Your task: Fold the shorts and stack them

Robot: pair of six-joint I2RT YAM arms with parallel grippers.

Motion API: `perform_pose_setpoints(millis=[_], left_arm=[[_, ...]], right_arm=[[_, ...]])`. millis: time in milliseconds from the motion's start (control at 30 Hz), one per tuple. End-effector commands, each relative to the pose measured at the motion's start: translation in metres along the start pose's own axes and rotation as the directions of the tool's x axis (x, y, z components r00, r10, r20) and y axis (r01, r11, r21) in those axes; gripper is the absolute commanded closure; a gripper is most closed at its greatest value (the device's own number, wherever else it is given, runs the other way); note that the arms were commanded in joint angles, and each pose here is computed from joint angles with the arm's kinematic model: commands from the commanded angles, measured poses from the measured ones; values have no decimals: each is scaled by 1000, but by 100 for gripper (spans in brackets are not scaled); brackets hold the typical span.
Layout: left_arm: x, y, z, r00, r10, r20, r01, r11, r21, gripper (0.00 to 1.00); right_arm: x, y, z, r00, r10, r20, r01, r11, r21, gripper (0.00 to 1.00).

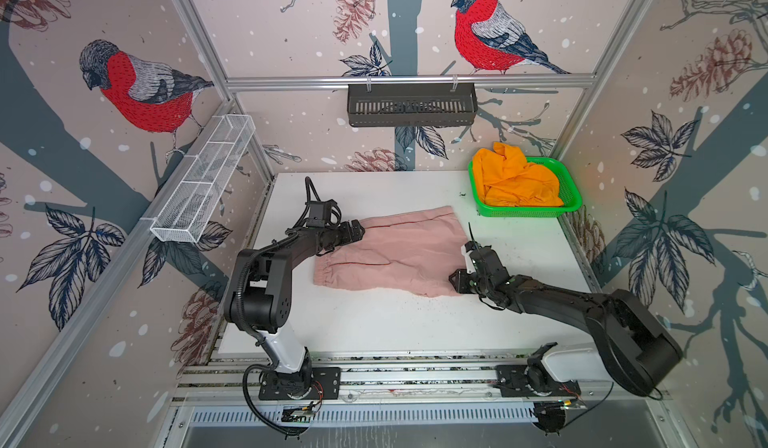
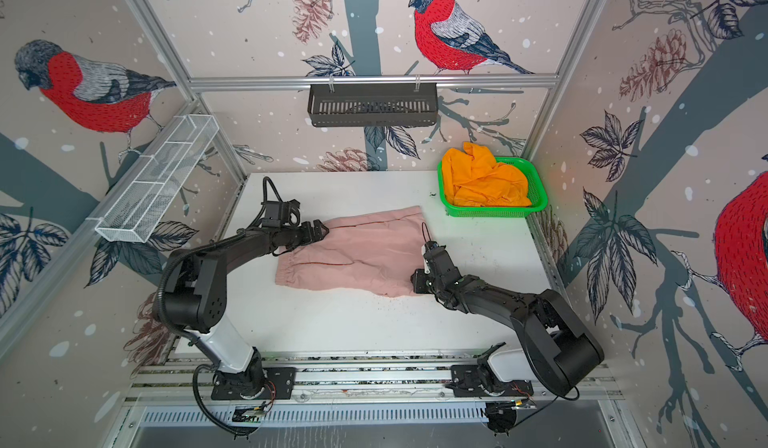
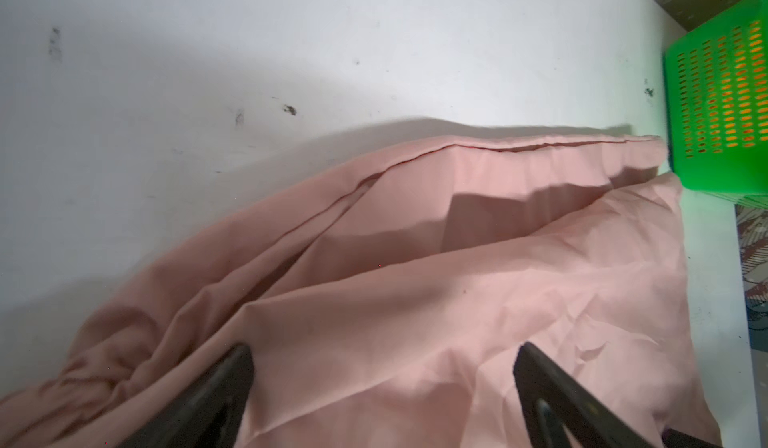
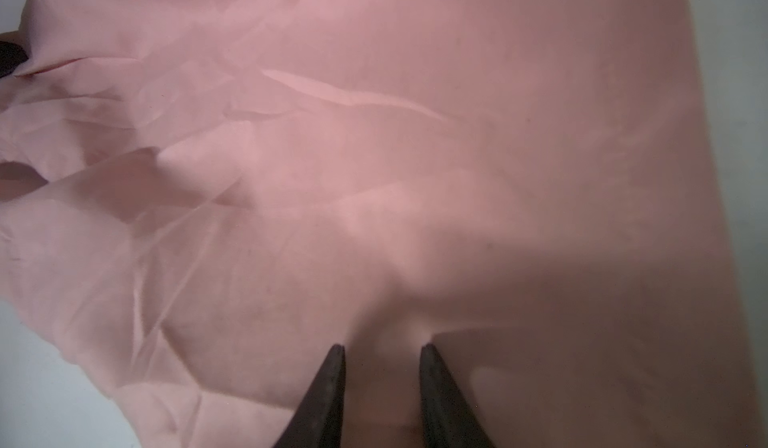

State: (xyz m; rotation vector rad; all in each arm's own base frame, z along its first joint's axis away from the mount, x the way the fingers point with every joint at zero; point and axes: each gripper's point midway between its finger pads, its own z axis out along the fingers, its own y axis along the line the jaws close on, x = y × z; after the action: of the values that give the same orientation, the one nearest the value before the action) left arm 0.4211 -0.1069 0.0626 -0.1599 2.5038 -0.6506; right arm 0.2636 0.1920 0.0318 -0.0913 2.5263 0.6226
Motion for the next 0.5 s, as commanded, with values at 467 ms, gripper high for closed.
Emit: perform_pose_setpoints(millis=[467], left_arm=[[60, -21, 26, 997, 25, -70, -21, 998, 65, 2]], right_arm=[[-18, -73, -29, 972, 211, 107, -230, 951, 206, 48]])
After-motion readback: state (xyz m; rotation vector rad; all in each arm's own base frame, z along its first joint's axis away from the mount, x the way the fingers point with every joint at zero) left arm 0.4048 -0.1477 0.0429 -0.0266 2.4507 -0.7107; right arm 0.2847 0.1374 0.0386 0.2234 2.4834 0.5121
